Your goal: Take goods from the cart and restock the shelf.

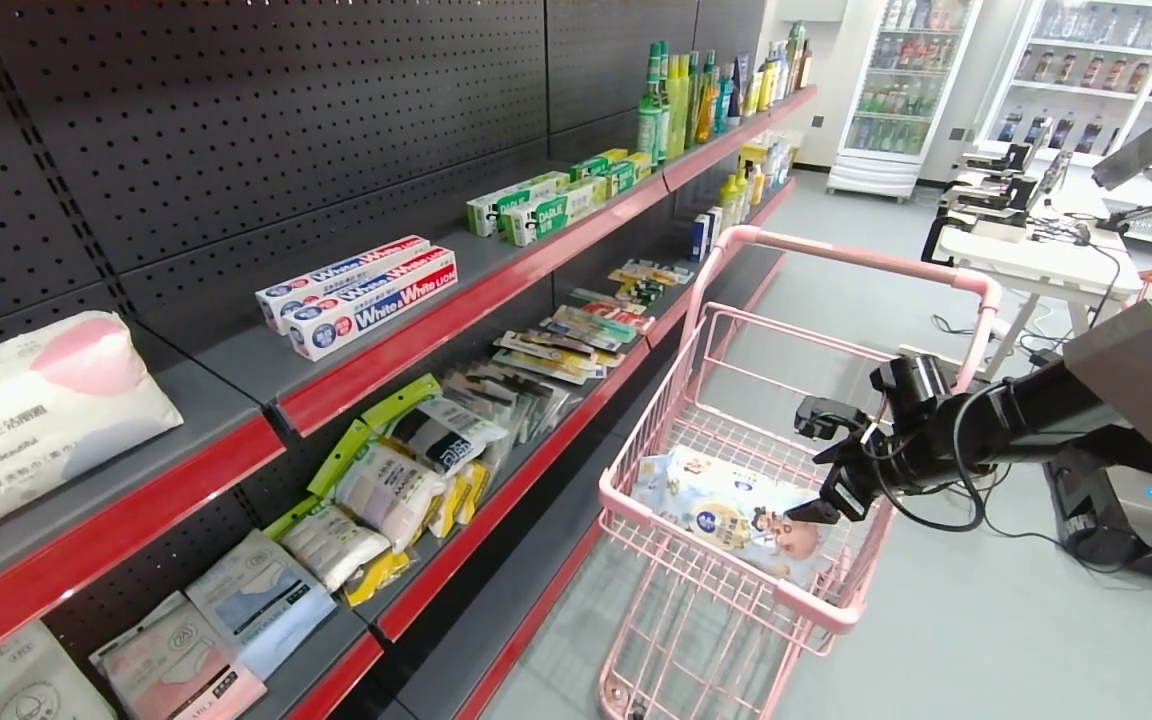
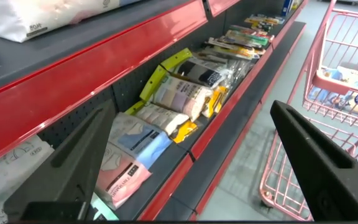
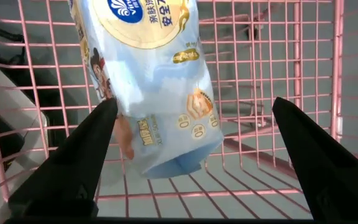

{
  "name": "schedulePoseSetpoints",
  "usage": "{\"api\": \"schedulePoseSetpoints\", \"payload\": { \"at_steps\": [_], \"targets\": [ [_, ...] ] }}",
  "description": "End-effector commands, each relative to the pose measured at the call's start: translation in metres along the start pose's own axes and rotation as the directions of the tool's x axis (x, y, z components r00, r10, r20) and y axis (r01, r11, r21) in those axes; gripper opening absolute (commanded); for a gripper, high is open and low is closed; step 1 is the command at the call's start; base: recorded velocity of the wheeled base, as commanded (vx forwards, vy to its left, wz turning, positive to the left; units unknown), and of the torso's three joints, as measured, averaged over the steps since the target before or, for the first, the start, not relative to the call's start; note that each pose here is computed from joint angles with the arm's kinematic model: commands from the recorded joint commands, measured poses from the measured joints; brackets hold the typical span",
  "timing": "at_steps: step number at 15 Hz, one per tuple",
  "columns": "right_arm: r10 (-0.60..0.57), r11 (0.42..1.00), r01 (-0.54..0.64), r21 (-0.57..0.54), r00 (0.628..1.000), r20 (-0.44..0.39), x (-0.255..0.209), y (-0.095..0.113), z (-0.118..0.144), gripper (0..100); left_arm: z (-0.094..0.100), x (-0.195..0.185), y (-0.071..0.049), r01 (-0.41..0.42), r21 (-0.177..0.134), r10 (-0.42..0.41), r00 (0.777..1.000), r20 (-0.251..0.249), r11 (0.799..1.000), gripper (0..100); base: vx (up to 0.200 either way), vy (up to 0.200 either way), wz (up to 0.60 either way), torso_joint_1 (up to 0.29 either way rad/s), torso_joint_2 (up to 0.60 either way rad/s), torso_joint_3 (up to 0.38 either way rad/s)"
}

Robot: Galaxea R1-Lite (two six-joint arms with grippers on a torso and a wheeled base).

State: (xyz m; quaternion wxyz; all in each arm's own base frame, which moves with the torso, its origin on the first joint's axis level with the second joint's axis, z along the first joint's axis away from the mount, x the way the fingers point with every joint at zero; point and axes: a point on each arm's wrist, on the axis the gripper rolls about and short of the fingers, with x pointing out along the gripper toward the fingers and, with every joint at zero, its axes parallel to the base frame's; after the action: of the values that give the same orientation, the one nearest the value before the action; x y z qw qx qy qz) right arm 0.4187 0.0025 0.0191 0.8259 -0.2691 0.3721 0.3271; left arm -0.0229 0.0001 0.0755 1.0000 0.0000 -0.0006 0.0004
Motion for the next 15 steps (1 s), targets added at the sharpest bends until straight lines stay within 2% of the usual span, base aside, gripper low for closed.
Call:
{"api": "schedulePoseSetpoints", "payload": {
  "at_steps": [1,2,4,9,15],
  "targets": [
    [0.002,1.000,-0.002,0.007,1.000,0.008,0.002,-0.007,-0.001,100,0.000,0.000,0.000,-0.001,0.000,0.001,1.000,-0.001,1.000,100,0.000,0.000,0.00,0.000,0.00,0.000],
    [0.068,0.997,-0.069,0.033,0.997,0.027,-0.002,-0.010,0.000,100,0.000,0.000,0.000,-0.001,0.000,0.001,1.000,-0.001,1.000,100,0.000,0.000,0.00,0.000,0.00,0.000],
    [0.103,0.993,-0.104,0.049,0.994,0.033,-0.003,-0.011,-0.003,100,0.000,0.000,0.000,-0.001,0.000,0.001,1.000,-0.001,1.000,100,0.000,0.000,0.00,0.000,0.00,0.000],
    [0.143,0.987,-0.145,0.063,0.989,0.039,0.019,-0.012,-0.012,100,0.000,0.000,0.000,-0.001,0.000,0.001,1.000,-0.001,1.000,100,0.000,0.000,0.00,0.000,0.00,0.000],
    [0.159,0.986,-0.162,0.040,0.986,0.052,0.035,-0.011,-0.005,100,0.000,0.000,0.000,-0.001,0.000,0.001,1.000,-0.001,1.000,100,0.000,0.000,0.00,0.000,0.00,0.000]
  ]
}}
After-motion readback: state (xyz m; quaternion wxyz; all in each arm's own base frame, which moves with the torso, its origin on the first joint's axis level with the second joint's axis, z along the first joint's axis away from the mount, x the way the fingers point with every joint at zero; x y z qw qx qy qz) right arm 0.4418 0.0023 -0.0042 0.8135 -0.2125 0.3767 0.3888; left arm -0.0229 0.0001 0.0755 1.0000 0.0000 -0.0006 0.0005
